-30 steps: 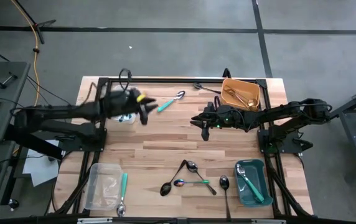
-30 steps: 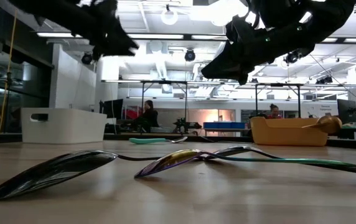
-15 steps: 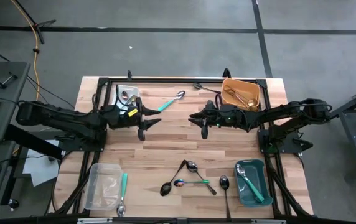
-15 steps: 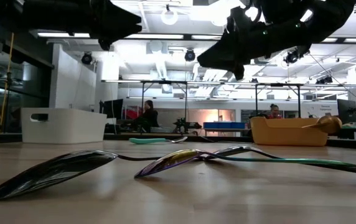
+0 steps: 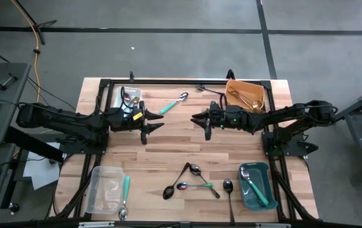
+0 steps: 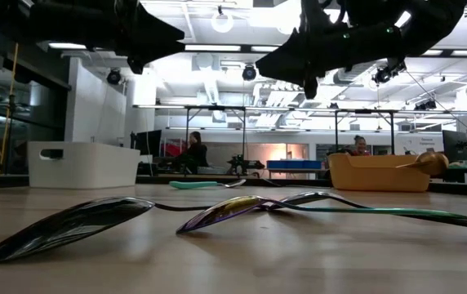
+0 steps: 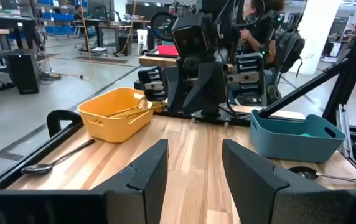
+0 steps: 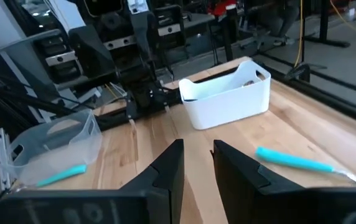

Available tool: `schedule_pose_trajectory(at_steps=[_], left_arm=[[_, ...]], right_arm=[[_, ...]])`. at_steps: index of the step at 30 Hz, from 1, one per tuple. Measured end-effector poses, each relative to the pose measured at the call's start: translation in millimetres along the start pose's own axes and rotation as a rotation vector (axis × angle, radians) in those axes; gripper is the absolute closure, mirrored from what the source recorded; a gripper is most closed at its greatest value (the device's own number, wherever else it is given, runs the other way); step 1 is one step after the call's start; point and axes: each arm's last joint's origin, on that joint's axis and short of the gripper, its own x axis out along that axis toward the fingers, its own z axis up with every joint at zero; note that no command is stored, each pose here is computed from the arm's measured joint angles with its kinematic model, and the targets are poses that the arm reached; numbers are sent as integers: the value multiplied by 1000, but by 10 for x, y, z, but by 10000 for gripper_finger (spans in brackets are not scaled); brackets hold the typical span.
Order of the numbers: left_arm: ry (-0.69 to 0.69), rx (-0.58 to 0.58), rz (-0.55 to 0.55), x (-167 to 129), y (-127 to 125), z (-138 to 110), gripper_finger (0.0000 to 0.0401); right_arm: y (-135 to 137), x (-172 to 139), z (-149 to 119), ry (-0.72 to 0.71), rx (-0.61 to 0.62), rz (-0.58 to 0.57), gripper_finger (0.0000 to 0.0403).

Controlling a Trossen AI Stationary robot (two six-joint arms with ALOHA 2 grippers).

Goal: Sort silverware by color (type)
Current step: Put the violet spoon into the white bin

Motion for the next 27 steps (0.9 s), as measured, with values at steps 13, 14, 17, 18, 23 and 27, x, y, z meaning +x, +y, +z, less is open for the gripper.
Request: schedule_pose_trajectory(at_steps=[13,14,17,18,23,27], left_arm=[[-21,6,-47,0,-14,23,258],[-21,6,-46,0,-14,23,258],[-21,7,-46,0,-14,23,258],[-22,7,-46,0,-14,24,258],[-28,60,-46,0,-14,28,258],[-15,86,-46,0,-14,15,258]], right_arm=[[32,-3,-36,30,2,6,322],[32,-3,-36,30,-2,6,322],[32,-3,-37,30,-4,6,322],[32,-3,-37,30,-4,6,322],[32,-3,-37,30,-29,7,322],[32,-3,-37,30,-62,7,322]])
